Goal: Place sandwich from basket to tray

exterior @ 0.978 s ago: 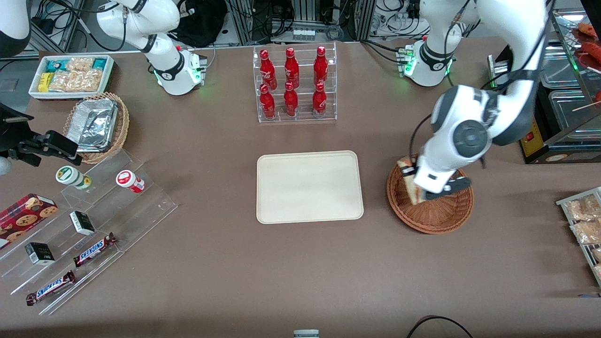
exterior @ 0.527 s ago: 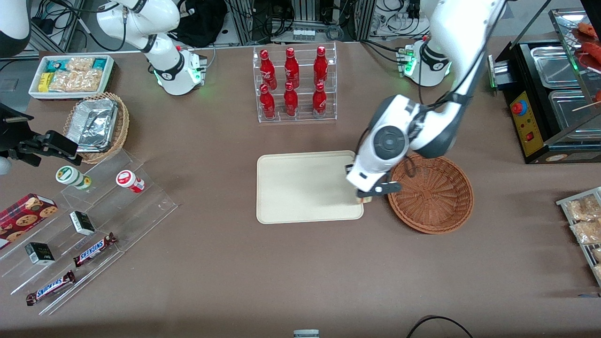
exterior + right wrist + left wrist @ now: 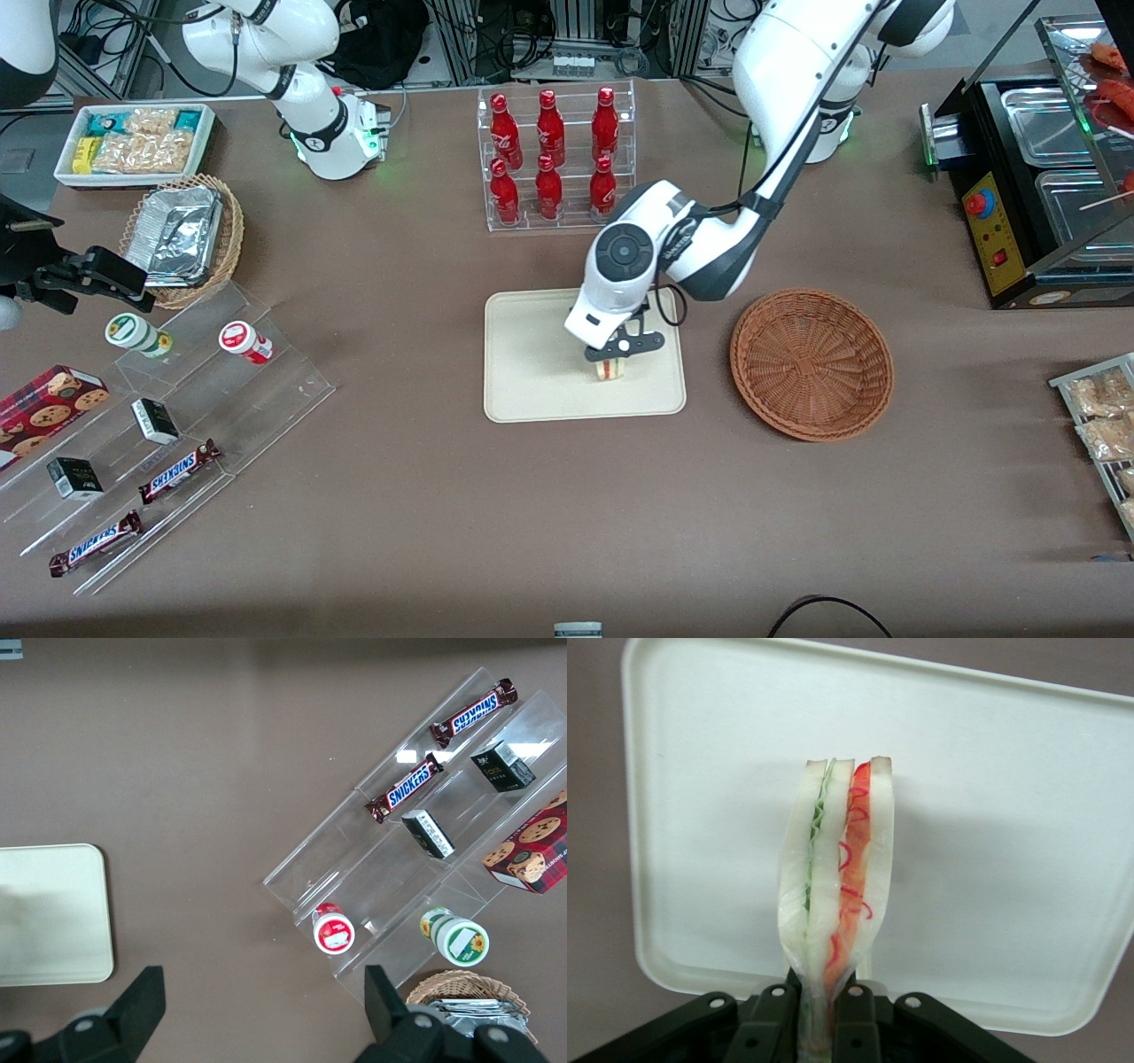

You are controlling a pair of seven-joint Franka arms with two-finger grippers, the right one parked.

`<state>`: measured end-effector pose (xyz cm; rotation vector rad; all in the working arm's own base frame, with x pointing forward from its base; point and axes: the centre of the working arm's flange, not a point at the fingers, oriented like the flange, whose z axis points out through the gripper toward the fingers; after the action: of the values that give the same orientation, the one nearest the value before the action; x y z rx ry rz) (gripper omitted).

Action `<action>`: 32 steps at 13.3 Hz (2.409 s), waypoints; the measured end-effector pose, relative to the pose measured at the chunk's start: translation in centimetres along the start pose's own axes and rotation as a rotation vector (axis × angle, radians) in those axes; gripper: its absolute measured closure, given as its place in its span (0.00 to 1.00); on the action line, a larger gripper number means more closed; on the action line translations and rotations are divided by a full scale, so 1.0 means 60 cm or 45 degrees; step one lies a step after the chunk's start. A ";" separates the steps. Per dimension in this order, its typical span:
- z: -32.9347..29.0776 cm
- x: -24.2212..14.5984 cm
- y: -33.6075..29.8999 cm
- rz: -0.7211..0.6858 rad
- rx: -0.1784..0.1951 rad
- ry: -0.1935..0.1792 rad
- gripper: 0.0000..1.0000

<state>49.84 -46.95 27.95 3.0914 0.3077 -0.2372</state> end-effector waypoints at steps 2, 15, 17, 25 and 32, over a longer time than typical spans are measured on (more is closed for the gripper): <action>0.017 -0.005 0.022 -0.015 -0.001 -0.006 0.85; -0.060 0.002 0.039 0.010 0.033 0.149 0.13; -0.127 0.001 0.011 -0.016 0.076 0.153 0.00; -0.209 0.142 -0.219 -0.116 0.215 0.074 0.00; -0.272 0.168 -0.405 0.009 0.209 0.011 0.00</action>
<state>57.23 -20.51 42.26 3.2556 0.2919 -0.2623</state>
